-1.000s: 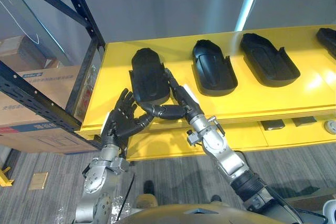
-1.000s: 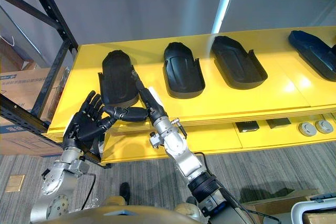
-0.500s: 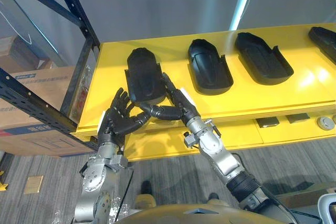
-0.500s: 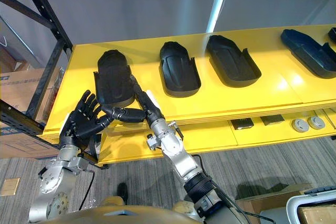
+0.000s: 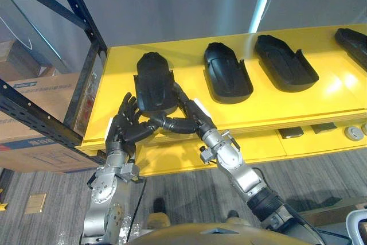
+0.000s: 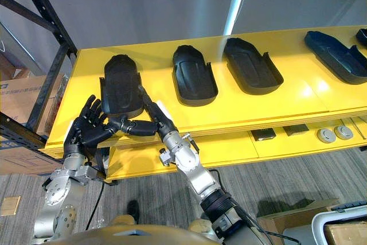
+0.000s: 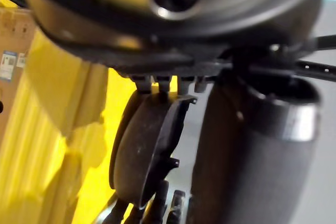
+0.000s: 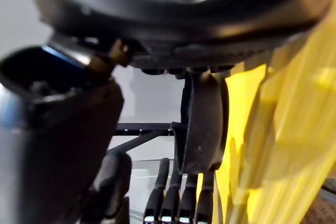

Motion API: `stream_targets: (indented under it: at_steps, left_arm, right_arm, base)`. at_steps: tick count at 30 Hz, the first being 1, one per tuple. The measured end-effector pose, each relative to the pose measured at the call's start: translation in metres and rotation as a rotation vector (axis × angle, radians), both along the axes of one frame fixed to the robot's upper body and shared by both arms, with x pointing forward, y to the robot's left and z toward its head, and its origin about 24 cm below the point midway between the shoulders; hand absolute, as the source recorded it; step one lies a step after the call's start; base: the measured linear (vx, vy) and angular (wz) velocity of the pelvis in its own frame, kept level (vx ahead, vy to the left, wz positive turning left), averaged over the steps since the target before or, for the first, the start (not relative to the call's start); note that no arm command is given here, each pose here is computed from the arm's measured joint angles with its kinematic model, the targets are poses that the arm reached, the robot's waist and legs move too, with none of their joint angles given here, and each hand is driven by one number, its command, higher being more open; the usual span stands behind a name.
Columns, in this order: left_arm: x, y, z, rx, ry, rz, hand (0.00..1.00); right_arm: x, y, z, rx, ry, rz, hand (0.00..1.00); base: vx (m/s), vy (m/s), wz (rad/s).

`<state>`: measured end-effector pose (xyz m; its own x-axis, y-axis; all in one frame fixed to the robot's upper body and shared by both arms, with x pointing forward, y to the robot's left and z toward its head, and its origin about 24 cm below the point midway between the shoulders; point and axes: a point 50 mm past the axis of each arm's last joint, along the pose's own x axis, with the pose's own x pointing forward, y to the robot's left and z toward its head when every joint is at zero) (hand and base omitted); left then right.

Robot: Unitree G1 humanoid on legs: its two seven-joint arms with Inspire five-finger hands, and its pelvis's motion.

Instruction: Walk over and take three plastic housings, then place them on the shelf

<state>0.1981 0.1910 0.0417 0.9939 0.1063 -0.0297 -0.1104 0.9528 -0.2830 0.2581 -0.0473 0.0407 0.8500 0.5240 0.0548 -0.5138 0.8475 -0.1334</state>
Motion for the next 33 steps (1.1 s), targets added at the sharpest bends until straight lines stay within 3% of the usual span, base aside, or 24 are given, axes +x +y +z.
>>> stream_targets:
  at_steps: [33]
  left_arm:
    - [0.0088,0.0009,0.0046,0.072,0.005,-0.001,1.0]
  right_arm:
    - [-0.0013,0.0046,-0.0069,0.014,0.039,-0.007,1.0]
  base:
    - [0.0,0.0,0.0]
